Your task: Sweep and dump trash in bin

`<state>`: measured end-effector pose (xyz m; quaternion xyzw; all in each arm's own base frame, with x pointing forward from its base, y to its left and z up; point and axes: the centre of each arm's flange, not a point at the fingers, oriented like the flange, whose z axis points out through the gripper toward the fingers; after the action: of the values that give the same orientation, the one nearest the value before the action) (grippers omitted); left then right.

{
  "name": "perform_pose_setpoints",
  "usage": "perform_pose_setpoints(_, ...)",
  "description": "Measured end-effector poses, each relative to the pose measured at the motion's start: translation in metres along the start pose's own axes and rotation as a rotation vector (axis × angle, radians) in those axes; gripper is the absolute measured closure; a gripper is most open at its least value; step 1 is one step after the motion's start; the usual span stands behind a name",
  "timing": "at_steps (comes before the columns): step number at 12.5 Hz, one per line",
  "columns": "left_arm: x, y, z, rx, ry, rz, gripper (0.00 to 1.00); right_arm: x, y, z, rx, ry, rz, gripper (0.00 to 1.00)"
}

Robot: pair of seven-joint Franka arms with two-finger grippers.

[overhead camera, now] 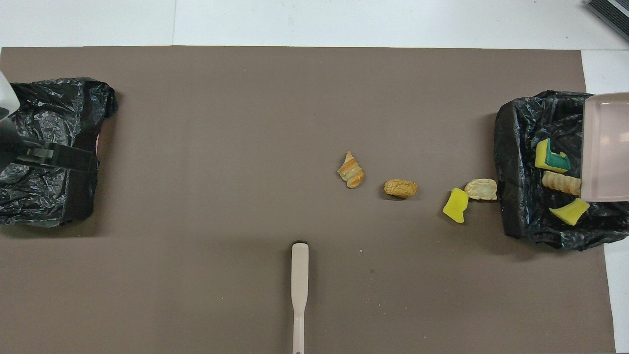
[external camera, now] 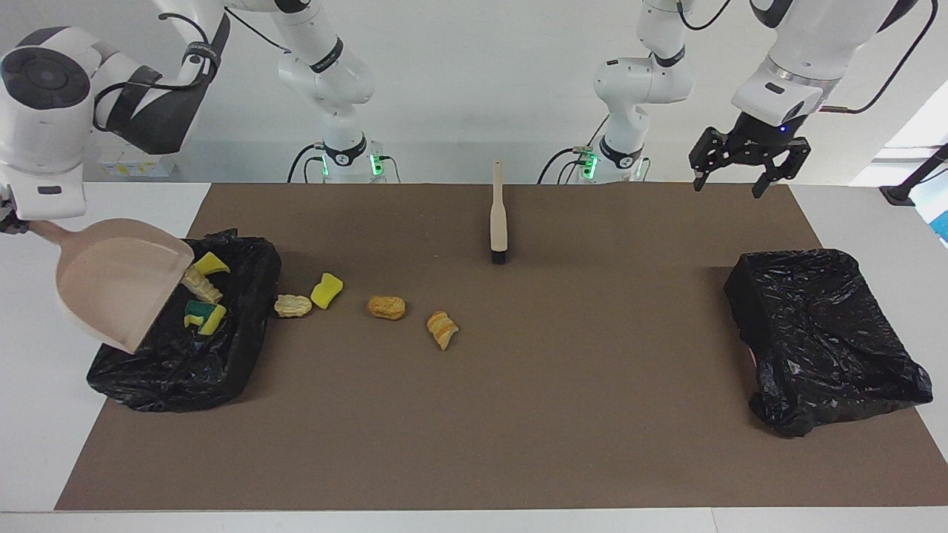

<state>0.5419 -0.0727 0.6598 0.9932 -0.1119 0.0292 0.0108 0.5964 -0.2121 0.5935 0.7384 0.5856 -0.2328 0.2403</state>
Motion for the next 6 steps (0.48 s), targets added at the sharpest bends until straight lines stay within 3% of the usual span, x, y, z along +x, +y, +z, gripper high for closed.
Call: perform_pose_setpoints(6, 0.000, -0.007, -0.003, -0.007, -0.046, 0.092, 0.00, 0.016, -0.005, -0.005, 0.024, 0.317, 0.073, 0.68)
